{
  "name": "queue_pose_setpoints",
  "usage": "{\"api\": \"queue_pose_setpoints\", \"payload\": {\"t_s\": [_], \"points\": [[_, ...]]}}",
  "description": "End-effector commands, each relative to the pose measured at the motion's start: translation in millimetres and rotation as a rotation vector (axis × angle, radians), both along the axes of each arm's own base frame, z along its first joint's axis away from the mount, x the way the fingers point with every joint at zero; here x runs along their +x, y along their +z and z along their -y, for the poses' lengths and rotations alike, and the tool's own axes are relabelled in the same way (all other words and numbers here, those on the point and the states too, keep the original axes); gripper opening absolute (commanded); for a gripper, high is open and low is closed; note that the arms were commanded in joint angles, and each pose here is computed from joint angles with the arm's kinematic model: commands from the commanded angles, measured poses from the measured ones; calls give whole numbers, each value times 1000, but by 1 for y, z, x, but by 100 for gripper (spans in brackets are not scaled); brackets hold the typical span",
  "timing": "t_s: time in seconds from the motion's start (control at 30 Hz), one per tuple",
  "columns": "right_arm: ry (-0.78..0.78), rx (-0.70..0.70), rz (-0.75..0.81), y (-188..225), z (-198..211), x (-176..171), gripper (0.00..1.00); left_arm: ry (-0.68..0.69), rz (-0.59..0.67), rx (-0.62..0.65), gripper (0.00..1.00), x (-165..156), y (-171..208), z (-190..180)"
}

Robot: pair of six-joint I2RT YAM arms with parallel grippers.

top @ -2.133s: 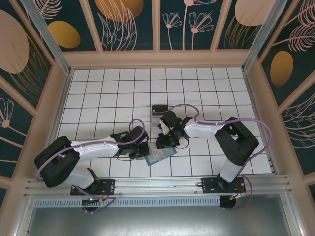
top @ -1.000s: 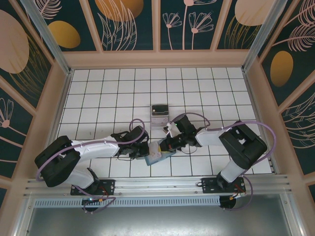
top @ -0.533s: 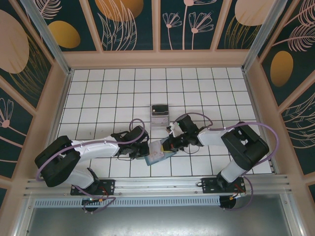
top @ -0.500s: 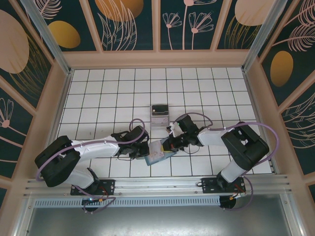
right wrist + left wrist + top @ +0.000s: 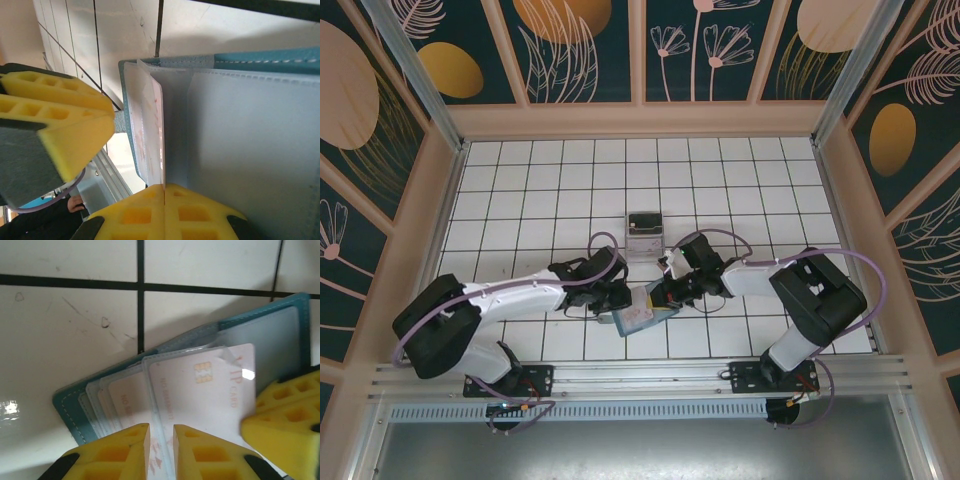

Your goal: Take the credit cards out of the card holder

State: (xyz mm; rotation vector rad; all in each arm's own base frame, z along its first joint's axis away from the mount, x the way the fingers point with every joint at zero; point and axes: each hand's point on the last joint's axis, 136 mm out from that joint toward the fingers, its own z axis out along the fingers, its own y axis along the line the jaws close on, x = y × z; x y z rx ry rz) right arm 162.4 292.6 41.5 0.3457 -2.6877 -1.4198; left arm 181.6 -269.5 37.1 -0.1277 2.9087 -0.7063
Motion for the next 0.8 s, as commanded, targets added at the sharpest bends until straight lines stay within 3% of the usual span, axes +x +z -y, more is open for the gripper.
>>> {"api": "queue_pose_setpoints", "payload": {"t_s": [0.0,0.77], "points": [[2,-7,8,2,2,-1,2,-18,-12,35,22,1,-4,-1],[-7,-30,23,5,4,1,2,-66,-78,301,23,-16,-45,-34]]}}
